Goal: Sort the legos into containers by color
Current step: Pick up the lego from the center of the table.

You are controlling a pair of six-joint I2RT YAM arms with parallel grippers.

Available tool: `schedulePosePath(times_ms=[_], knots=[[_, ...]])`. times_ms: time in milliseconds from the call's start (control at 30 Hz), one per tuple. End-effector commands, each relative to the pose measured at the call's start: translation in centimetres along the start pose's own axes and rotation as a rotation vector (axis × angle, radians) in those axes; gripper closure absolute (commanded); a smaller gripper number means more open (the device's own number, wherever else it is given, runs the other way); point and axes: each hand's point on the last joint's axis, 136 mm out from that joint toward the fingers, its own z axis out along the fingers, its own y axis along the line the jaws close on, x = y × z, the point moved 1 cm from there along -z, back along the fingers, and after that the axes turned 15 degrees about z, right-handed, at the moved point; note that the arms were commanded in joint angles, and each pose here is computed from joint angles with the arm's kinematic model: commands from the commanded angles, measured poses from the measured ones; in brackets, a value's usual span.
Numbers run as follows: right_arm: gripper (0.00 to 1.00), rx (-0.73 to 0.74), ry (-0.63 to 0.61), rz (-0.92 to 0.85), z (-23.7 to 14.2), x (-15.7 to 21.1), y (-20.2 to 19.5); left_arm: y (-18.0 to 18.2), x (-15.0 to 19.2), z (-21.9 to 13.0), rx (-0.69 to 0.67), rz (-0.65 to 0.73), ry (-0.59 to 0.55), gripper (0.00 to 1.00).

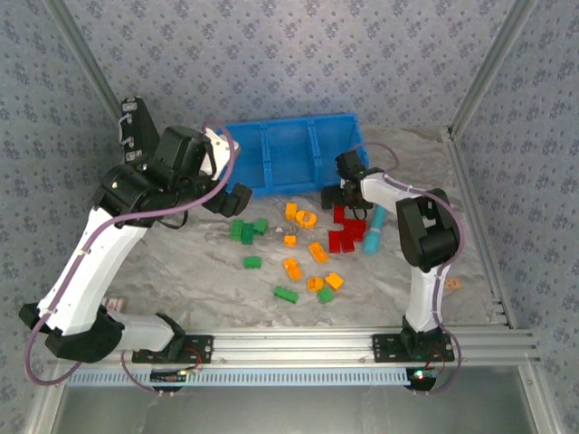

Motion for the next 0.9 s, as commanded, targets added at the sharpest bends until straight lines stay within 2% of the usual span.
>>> schedulePosePath(times_ms=[0,233,333,700,867], knots=[[0.0,0.059,-0.056,0.018,0.2,-1.8,0.1,0.2,0.8,-0.8,-0.02,0.02,0.013,0.0],[0.0,0.074,-0.055,0.021,1.9,-2.1,0.1,0.0,0.9,0.4,-0.011,0.031,0.047,0.0],[0.05,0.068,-0.052,0.022,2.2,-2.1,0.2,-0.1,0.9,0.6,-0.011,0.036,0.052,0.0],[0.34,0.059,-0.028,0.012,2.3,-1.5,0.2,-0.2,0.9,1.0,-0.007,0.037,0.058,0.0],[0.42,0.06,-0.03,-0.007,0.4,-1.2,0.2,-0.2,0.9,1.0,-0.006,0.035,0.052,0.0]])
